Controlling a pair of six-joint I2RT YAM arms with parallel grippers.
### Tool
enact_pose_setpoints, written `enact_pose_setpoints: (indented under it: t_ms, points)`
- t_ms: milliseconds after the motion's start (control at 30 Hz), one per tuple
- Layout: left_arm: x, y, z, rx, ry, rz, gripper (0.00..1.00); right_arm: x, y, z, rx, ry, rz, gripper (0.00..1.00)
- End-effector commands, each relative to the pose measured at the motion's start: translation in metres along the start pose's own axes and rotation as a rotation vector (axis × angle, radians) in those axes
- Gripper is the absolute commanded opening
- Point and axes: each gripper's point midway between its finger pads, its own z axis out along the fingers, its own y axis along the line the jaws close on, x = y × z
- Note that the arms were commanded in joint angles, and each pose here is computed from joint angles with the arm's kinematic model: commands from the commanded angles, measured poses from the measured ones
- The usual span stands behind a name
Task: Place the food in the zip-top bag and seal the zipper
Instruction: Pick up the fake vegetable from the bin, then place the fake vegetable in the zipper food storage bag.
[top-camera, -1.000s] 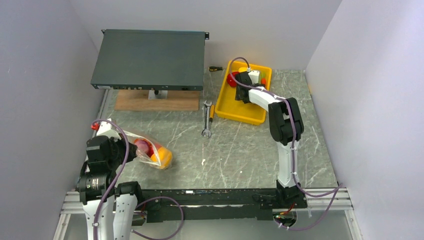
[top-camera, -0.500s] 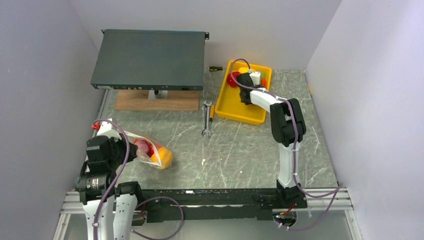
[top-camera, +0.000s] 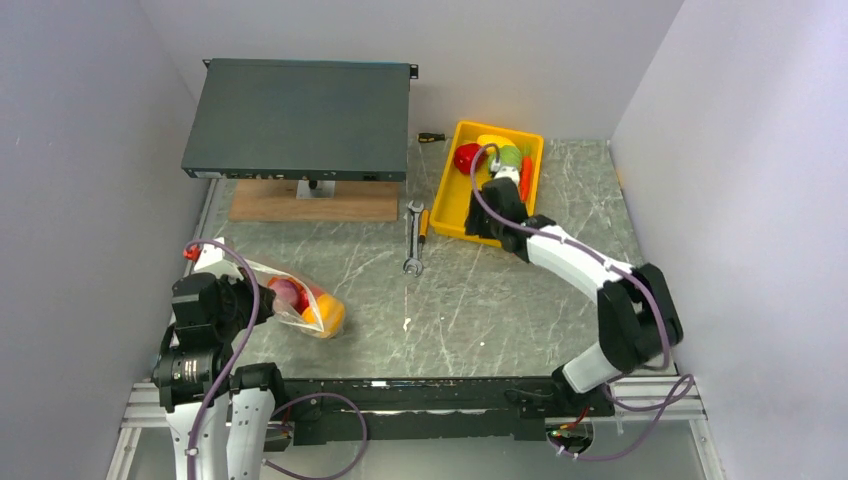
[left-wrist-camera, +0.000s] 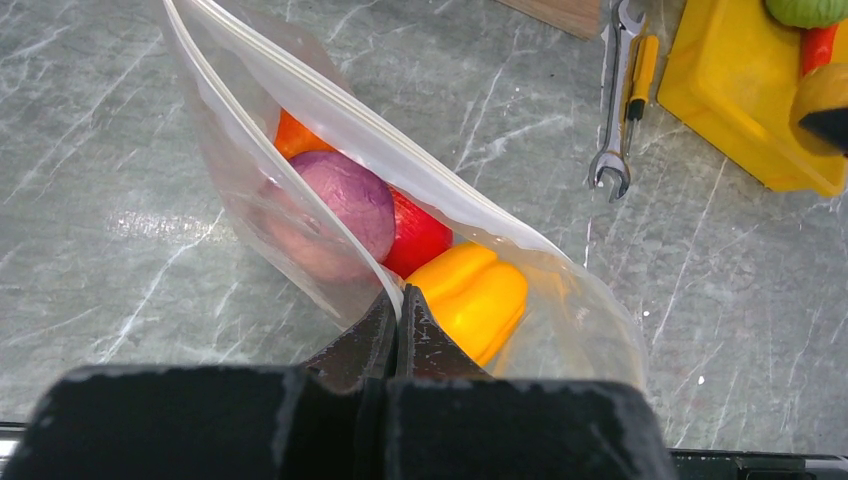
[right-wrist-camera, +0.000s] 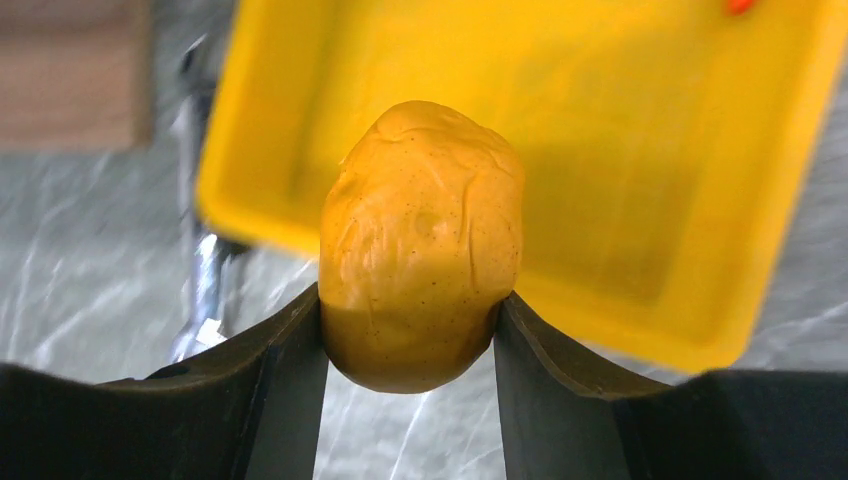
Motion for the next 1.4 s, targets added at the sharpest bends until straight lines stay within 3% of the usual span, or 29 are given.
enact_pose_setpoints:
  t_ms: [0, 300, 567, 767, 933, 1267, 1367]
  points:
    - [-0.006, -0.005, 0.0, 0.034, -0.031, 0.022, 0.0, 0.017, 0.083, -0.057, -0.365, -0.053, -0.093, 0.0]
    - [-0.007, -0.006, -0.003, 0.036, -0.049, 0.021, 0.0, 0.101, 0.191, -0.206, -1.016, 0.022, -0.307, 0.0]
    - [-0.008, -0.005, -0.003, 0.029, -0.054, 0.018, 0.0, 0.099, 0.266, -0.318, -1.382, 0.048, -0.347, 0.0]
    - [-0.01, -0.003, -0.008, 0.015, -0.084, 0.01, 0.0, 0.085, 0.311, -0.31, -1.257, 0.122, -0.294, 0.0]
    - [-0.011, -0.002, -0.011, 0.01, -0.105, 0.006, 0.0, 0.091, 0.345, -0.313, -1.274, 0.16, -0.302, 0.0]
    - [-0.011, -0.003, -0.01, 0.015, -0.101, 0.009, 0.0, 0.101, 0.366, -0.291, -1.076, 0.126, -0.34, 0.21]
    - [-0.011, -0.003, -0.01, 0.015, -0.102, 0.009, 0.0, 0.104, 0.367, -0.287, -1.045, 0.11, -0.355, 0.38]
